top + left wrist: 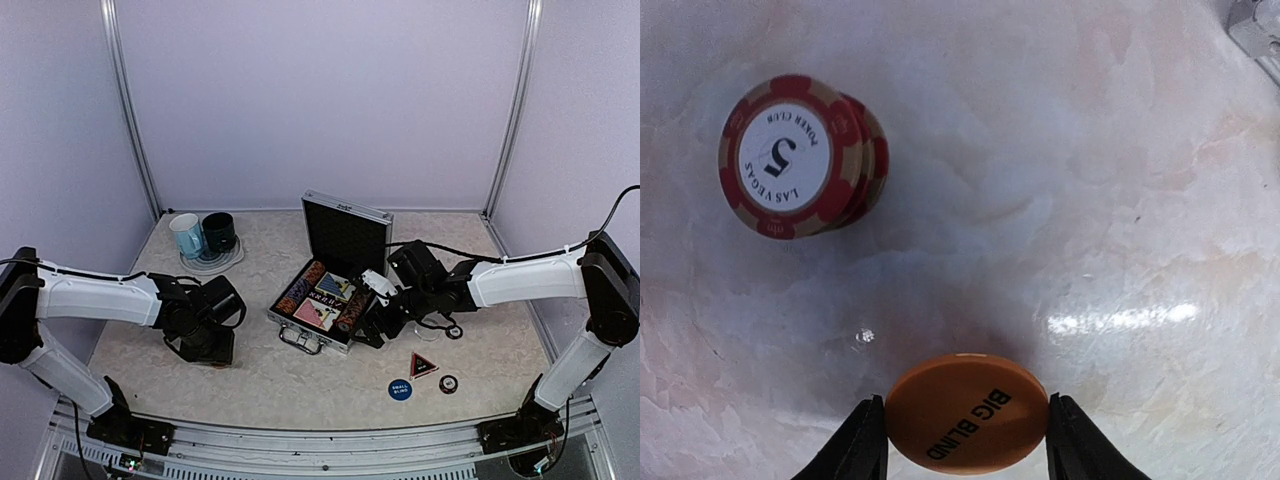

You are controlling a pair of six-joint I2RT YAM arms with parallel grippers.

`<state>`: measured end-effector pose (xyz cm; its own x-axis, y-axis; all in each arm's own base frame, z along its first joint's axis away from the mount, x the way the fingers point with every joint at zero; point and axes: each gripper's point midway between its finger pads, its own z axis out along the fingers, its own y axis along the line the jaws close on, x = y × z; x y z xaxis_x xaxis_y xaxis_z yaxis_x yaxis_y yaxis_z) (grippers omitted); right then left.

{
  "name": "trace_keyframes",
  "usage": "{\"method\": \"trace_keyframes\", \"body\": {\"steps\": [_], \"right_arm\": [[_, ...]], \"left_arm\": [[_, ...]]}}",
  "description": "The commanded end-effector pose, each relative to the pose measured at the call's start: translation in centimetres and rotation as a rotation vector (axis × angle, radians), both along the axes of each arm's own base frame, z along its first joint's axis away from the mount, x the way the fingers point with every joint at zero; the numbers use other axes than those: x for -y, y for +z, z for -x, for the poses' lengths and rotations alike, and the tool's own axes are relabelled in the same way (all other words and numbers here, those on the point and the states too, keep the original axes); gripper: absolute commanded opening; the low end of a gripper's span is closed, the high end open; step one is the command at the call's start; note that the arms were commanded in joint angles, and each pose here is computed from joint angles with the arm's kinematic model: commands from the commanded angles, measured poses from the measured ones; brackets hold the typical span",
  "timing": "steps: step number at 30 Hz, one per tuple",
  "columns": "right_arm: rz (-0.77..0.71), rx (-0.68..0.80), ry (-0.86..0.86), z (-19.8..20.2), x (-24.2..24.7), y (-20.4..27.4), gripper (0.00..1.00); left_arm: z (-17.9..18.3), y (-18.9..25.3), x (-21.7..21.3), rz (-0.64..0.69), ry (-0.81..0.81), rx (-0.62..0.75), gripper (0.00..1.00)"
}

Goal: Pack up texas hold em set
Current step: Pick up the small blind button from the center of the board, then place the big blind button in the poker case.

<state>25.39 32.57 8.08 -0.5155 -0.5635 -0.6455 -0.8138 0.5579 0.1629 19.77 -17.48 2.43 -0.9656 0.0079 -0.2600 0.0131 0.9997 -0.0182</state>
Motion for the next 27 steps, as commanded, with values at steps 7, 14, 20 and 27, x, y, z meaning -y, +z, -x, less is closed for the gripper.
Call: {"method": "trace_keyframes", "body": {"steps": [7,14,20,27], "right_arm": [[0.003,0.012,0.006,0.0,-0.2,0.2,0.97],[0.032,0.033,-0.04,-0.6,0.7,0.4,0.97],[0.038,0.05,-0.104,-1.2,2.1,1.2,0.97],[0.06,0.049,-0.168,-1.6,4.0,1.6,0.97]], "left_arm": [[-2.9,3.0,2.1,0.005,-0.046,0.091,0.52],[-7.1,6.7,6.0,0.027,-0.125,0.18,0.52],[-11.9,9.3,11.2,0.055,-0.228,0.264,0.52],[-17.1,11.0,18.1,0.105,-0.34,0.33,0.52]]}}
